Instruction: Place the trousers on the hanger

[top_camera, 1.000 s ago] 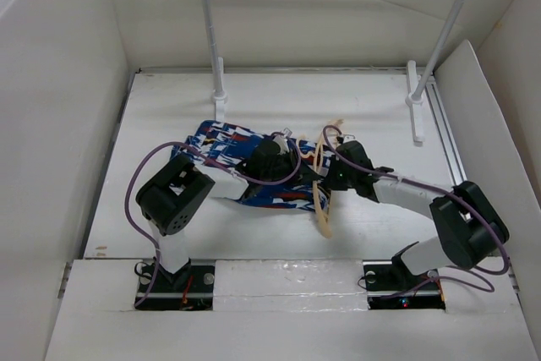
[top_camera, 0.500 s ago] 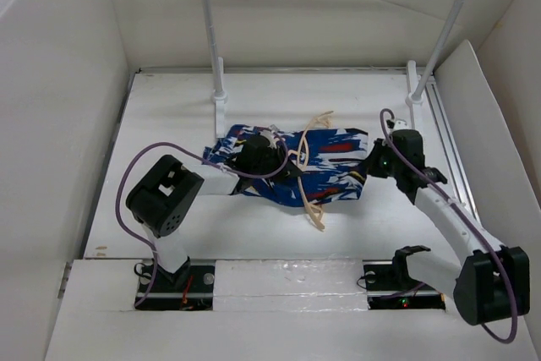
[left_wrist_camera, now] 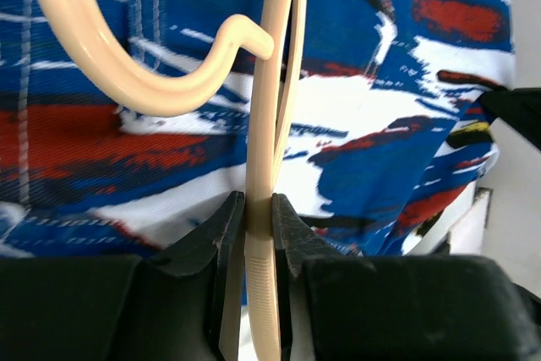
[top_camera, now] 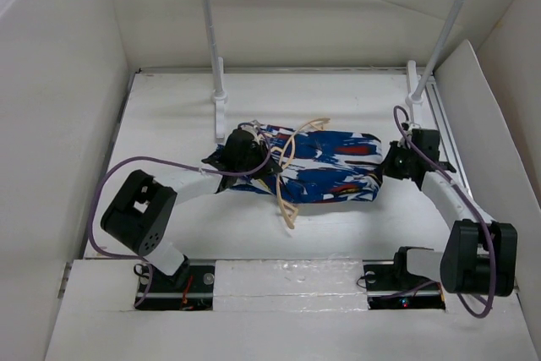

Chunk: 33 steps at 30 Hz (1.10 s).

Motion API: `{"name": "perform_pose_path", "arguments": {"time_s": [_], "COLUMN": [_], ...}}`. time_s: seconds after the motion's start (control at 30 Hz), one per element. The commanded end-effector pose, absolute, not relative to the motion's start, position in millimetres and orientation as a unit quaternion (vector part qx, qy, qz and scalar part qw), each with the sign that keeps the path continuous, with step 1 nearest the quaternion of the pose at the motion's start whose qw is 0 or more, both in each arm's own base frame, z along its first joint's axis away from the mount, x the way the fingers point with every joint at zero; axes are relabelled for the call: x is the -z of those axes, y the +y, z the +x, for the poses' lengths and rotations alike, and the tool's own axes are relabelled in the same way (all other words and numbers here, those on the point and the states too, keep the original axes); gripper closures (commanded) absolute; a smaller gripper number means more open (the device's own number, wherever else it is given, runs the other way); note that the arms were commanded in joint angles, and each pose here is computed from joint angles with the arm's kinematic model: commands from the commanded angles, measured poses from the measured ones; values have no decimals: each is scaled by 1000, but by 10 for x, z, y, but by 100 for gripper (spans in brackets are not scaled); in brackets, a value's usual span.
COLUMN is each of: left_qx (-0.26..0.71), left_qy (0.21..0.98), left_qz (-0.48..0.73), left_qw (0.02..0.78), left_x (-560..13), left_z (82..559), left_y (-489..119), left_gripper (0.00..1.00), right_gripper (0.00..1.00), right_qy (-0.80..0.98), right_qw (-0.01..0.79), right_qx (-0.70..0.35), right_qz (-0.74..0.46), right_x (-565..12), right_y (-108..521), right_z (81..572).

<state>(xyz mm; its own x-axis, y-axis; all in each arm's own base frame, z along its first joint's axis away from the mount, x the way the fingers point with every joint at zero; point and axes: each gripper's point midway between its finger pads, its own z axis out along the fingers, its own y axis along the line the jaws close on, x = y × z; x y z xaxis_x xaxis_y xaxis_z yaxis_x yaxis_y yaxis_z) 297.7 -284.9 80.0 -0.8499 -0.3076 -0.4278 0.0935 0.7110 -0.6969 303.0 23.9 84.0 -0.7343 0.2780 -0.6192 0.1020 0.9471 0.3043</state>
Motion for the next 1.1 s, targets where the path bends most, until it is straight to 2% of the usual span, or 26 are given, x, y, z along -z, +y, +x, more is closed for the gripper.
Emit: {"name": "perform_pose_path", "arguments": {"time_s": [0.0, 0.1, 0.17, 0.37, 0.43, 0.67, 0.87, 0.93, 1.07], "left_qx": [358, 311, 314, 321, 288, 275, 299, 296, 278], "left_qy": [883, 897, 892, 869, 862, 842, 820, 819, 822], "left_qz": [-53, -42, -51, -99, -108, -124, -95, -77, -50], "left_qw": [299, 311, 320, 362, 403, 447, 478, 486, 495], "left_x": [-1052, -1083, -1126, -1426, -1528, -1862, -2086, -2106, -2059], "left_z": [3104, 3129, 3156, 3325, 3407, 3631, 3452, 3369, 3251], "left_y": [-2782, -2818, -2813, -2835, -2828, -2880, -3052, -3130, -3249], "left_gripper": [100, 100, 100, 100, 100, 100, 100, 100, 100], "right_gripper": [100, 100, 100, 100, 100, 100, 100, 100, 100], "right_qy": [893, 892, 891, 910, 918, 924, 934, 945, 947], "right_qw": [426, 426, 426, 384, 366, 355, 331, 300, 298], "right_qx": [-121, -128, -138, -143, -141, -127, -131, -124, -114], "right_qz": [82, 81, 73, 61, 63, 67, 40, 29, 33], "right_x": [-1201, -1213, -1203, -862, -736, -732, -608, -428, -396], "right_y": [63, 78, 174, 311, 332, 336, 409, 464, 452], "right_z": [3458, 3548, 3565, 3432, 3358, 3134, 3093, 3062, 3047]}}
